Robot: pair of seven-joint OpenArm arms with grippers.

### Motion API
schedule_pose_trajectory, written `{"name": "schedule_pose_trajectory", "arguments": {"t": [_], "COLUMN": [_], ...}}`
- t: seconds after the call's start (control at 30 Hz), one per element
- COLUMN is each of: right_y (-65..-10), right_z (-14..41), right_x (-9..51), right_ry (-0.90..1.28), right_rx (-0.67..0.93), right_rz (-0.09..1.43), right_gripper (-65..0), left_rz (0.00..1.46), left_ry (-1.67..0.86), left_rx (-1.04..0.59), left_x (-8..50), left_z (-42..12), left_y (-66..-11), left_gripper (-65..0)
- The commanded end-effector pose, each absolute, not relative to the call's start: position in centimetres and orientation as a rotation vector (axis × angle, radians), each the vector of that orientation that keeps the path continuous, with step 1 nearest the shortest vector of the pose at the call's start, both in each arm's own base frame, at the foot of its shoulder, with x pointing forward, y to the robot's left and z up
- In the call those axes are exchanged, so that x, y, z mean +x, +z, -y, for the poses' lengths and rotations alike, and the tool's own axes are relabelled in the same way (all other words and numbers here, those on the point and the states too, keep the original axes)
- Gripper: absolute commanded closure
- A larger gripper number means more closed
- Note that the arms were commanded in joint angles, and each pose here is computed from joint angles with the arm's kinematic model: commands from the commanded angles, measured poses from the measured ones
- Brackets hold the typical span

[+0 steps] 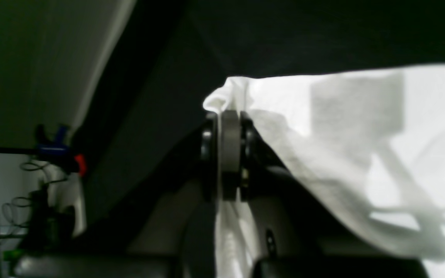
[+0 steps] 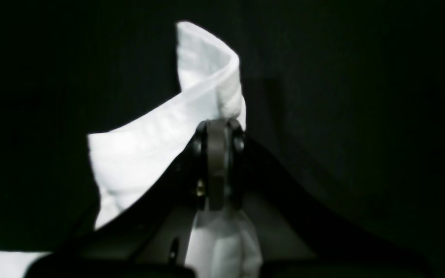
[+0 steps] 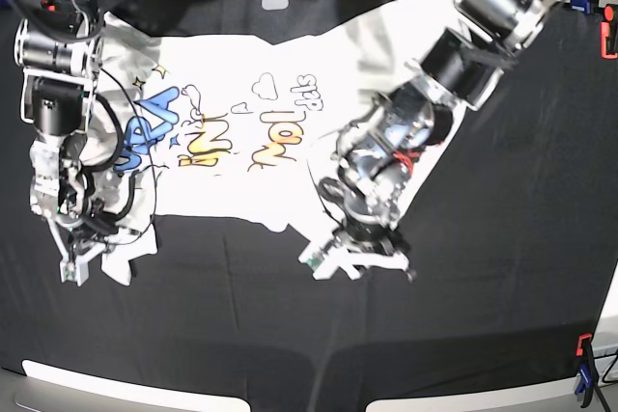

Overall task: Layout the t-shirt on the table in an organized manner, then fold the t-shirt properly
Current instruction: 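Lift the shirt with both grippers and stretch it flat across the table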

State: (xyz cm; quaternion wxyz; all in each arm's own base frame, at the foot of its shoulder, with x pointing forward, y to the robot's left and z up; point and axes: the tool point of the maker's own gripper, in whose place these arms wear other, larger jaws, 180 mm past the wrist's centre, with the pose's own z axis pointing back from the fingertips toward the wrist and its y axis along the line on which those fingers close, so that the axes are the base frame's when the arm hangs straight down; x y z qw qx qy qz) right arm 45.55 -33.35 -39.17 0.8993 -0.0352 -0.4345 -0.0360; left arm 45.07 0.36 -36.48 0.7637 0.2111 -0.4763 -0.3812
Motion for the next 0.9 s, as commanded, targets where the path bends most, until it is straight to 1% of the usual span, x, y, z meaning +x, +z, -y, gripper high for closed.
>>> {"name": "schedule_pose_trajectory", "arguments": {"t": [0.0,0.17,0.33,0.43,0.57,0.77,0.87], "right_y": [-35.7,-32.8,-28.6,-27.0,-26.8,-27.1,-27.8], "right_z": [34.3,34.4,34.4,34.8,34.8,34.6,33.4], "right_x": [47.7,49.8,52.2,52.9,53.0,52.9,53.0], "right_ry": [-0.083,-0.095,-0.111,-0.131,-0.138,-0.139,-0.132], "right_rx": [-0.084,-0.084,-0.08,-0.092,-0.094,-0.088,-0.068], "right_rz": [0.98,0.963,0.988,1.003,1.003,0.987,0.959], "right_gripper": [0.0,0.0,0.0,0.0,0.0,0.0,0.0], "left_rz": [1.12,1.124,1.11,1.117,1.114,1.118,1.092], "left_ry": [-0.811,-0.766,-0.711,-0.68,-0.632,-0.657,-0.615], "left_rx": [0.504,0.525,0.543,0.528,0.477,0.475,0.463], "left_x": [47.1,49.0,50.4,50.8,51.2,51.2,51.5], "left_z": [-0.9,-4.6,-9.2,-11.4,-13.4,-14.9,-16.1], "left_y": [-33.5,-32.1,-31.2,-31.0,-31.9,-34.3,-35.1], "left_gripper": [0.0,0.0,0.0,0.0,0.0,0.0,0.0]}}
